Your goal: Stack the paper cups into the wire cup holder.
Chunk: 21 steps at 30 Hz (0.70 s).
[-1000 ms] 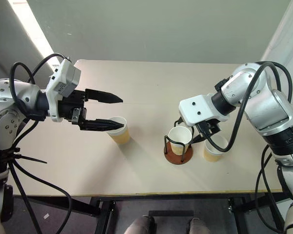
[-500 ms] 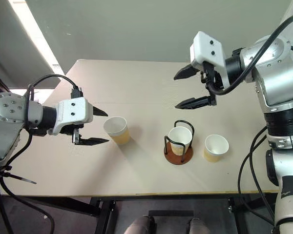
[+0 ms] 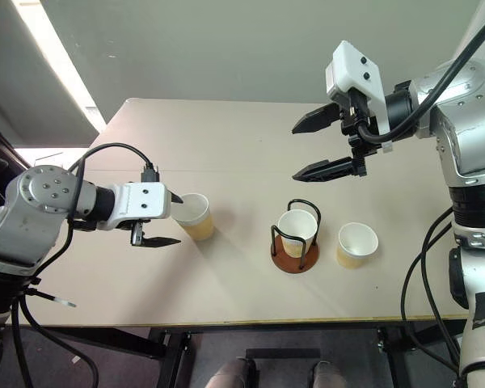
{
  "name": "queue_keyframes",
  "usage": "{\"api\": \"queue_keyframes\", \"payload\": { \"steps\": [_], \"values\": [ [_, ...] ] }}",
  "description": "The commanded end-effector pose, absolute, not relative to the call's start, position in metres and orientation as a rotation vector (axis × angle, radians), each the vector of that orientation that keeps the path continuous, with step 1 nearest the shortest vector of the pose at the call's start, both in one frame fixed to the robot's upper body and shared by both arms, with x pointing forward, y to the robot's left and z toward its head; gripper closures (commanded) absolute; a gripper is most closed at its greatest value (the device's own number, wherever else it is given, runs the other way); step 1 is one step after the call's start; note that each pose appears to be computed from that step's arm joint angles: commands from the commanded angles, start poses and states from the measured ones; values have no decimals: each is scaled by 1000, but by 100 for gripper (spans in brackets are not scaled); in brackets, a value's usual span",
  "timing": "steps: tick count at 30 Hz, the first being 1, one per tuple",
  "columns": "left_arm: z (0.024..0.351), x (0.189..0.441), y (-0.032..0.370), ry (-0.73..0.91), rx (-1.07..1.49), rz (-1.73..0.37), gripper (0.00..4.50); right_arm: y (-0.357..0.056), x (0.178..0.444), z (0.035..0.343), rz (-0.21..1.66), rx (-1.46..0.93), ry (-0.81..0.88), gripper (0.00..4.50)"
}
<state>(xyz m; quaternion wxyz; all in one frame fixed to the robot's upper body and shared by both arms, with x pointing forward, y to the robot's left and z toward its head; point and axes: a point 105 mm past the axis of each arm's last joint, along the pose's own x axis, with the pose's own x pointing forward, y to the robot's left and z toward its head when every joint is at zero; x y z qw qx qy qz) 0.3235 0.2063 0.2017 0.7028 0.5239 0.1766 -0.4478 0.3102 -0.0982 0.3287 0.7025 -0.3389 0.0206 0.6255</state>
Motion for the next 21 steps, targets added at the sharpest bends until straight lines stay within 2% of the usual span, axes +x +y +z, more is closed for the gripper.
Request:
{"api": "queue_keyframes", "payload": {
  "steps": [1, 18, 21],
  "values": [
    [209, 326, 203, 368, 1210, -998, 0, -100, 298, 345, 1394, -778, -19, 16],
    [172, 344, 223, 494, 1211, -1021, 0, -101, 294, 343, 1374, -781, -24, 16],
    [173, 347, 220, 477, 1191, -1027, 63, -102, 295, 342, 1369, -781, -19, 14]
  ]
}}
